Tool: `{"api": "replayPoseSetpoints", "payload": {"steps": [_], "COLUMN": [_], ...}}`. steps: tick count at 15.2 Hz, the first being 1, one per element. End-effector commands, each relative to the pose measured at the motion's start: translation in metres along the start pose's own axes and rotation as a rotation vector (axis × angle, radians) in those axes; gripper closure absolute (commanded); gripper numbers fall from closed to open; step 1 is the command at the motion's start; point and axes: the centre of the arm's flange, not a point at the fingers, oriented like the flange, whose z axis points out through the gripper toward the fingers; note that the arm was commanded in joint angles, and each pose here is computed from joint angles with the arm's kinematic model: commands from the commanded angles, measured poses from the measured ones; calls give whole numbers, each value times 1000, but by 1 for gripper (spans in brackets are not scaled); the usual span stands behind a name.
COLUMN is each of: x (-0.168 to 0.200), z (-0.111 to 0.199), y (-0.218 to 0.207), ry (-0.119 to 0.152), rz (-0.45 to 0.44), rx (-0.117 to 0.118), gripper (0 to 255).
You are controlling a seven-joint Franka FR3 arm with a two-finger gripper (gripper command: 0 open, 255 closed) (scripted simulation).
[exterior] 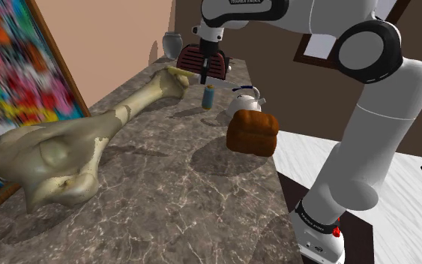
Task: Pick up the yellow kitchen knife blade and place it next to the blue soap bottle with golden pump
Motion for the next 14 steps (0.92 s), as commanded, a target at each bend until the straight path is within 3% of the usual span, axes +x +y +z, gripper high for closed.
{"api": "replayPoseSetpoints", "payload": {"steps": [1, 14], "x": [0, -2], "z": [12, 80], "y": [1, 1], "ry": [0, 0], "rz": [0, 0], "rx": [0, 0], "gripper": [255, 255]}}
